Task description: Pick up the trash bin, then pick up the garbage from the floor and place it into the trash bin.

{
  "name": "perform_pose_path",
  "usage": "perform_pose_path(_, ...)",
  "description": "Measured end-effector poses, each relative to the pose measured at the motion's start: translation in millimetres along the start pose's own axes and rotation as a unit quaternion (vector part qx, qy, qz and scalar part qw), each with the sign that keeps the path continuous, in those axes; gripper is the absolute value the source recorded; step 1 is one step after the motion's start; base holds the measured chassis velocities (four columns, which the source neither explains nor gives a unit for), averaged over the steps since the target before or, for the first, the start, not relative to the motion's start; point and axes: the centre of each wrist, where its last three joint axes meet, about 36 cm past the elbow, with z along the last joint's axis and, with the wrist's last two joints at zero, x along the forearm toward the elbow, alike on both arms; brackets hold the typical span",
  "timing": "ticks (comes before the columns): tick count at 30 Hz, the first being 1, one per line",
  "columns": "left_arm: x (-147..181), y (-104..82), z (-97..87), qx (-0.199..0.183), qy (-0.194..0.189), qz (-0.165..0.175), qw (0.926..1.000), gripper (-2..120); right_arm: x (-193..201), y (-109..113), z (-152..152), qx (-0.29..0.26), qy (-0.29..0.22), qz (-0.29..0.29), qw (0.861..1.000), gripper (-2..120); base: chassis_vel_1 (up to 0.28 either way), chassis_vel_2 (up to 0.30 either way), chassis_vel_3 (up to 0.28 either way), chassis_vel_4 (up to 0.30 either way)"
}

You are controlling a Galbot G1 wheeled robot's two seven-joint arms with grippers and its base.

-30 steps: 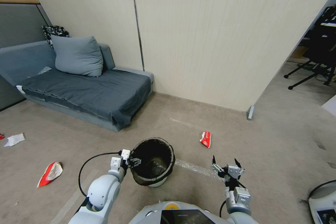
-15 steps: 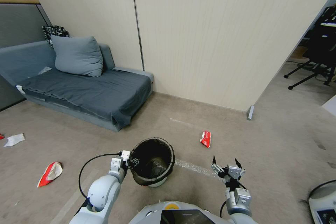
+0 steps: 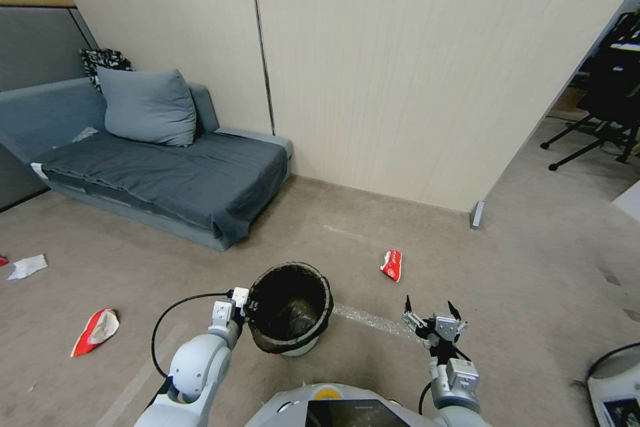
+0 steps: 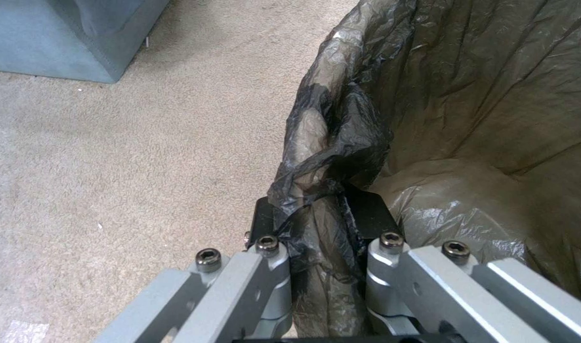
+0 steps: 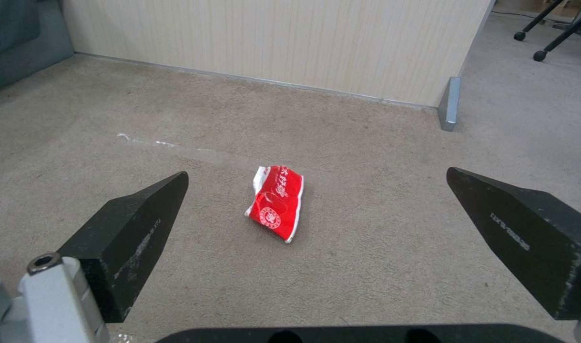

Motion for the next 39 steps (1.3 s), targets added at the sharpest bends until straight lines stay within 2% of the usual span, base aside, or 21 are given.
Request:
perform_pose_path(9,4,0.0,-1.8,0.003,-0.006,0.008,0.9999,9,-1,0,-2,-0.001,-0.001,-0.001,1.000,100,0.000,0.000,0.000,0.000)
perform_pose_path(14,10,0.9,-3.3,0.006,-0.028,0.010,0.9995,8,-2,0,-7,-0.002,-0.005,0.000,1.000,100,0.000,0.000,0.000,0.000)
perform_pose_path(16,19,2.3,-6.6,0.011,-0.048,0.014,0.9987,7,-4,-1,-13,-0.005,-0.009,0.001,1.000,100,0.000,0.000,0.000,0.000)
perform_pose_path(23,26,4.1,-8.2,0.012,-0.063,0.018,0.9978,7,-4,-1,-17,-0.006,-0.013,0.002,1.000,100,0.000,0.000,0.000,0.000)
perform_pose_path(32,39,13.5,-5.1,0.018,-0.112,0.051,0.9923,7,-3,-2,-22,-0.011,-0.018,0.003,1.000,100,0.000,0.000,0.000,0.000)
perform_pose_path(39,54,16.1,-10.0,0.025,-0.133,0.055,0.9893,7,-2,-4,-28,-0.015,-0.026,0.005,1.000,100,0.000,0.000,0.000,0.000)
